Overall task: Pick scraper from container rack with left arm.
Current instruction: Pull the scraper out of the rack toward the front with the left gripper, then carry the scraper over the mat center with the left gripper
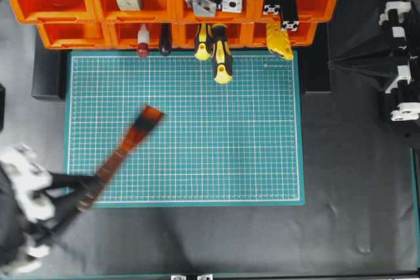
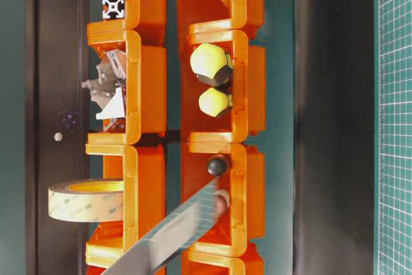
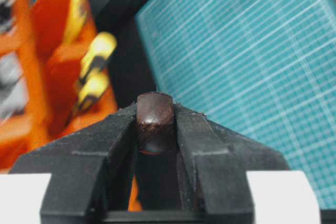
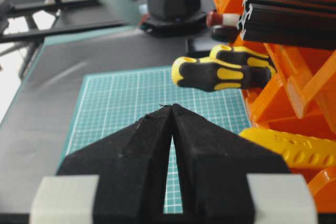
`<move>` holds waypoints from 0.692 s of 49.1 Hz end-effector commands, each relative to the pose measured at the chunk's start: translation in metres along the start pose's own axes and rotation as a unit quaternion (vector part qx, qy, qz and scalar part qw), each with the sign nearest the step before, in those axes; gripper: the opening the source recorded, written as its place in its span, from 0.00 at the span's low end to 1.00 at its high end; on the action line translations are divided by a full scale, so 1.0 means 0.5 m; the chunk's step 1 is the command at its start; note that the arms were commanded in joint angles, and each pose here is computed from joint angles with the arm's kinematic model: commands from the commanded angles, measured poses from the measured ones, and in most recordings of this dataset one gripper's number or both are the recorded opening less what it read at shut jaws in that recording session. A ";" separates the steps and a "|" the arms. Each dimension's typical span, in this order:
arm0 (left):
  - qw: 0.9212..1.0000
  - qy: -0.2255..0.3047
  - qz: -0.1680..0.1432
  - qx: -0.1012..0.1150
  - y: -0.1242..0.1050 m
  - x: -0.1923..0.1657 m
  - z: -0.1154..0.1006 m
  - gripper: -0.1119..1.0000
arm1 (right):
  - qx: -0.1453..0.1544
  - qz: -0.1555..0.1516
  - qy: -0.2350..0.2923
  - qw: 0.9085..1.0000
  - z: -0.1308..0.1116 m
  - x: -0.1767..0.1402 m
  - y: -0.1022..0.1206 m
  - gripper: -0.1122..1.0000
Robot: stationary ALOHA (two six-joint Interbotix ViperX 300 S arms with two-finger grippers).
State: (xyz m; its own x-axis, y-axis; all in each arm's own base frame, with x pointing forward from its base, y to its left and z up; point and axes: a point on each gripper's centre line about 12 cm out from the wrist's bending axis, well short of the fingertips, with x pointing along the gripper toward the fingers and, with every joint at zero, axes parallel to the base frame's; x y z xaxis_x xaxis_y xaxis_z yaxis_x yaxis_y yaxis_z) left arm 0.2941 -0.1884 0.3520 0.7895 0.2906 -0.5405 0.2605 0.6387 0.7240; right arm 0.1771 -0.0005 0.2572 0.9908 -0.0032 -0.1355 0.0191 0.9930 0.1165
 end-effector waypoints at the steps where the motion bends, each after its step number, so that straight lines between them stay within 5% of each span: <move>1: 1.000 -0.022 -0.009 -0.003 -0.003 0.047 0.012 0.29 | 0.011 0.001 -0.010 1.000 0.023 0.000 0.002 0.10; 13: 0.998 -0.036 -0.052 0.023 -0.037 0.193 -0.059 0.29 | 0.043 -0.001 -0.006 0.999 0.027 -0.005 0.001 0.10; 27: 0.996 -0.037 -0.056 0.054 0.006 0.275 -0.124 0.29 | 0.056 -0.005 -0.002 0.998 0.029 -0.010 -0.001 0.10; 34: 0.997 -0.036 -0.056 0.045 0.025 0.306 -0.147 0.29 | 0.058 -0.006 0.004 0.998 0.028 -0.012 -0.002 0.10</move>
State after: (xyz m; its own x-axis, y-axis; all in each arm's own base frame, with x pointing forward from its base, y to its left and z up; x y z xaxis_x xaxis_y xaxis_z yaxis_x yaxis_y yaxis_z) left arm 0.3712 -0.0960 0.2428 0.7779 0.1663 -0.6061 0.4197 0.5804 0.6979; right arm 0.1704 -0.0027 0.2579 0.9855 -0.0122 -0.1695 0.0502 0.9738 0.2218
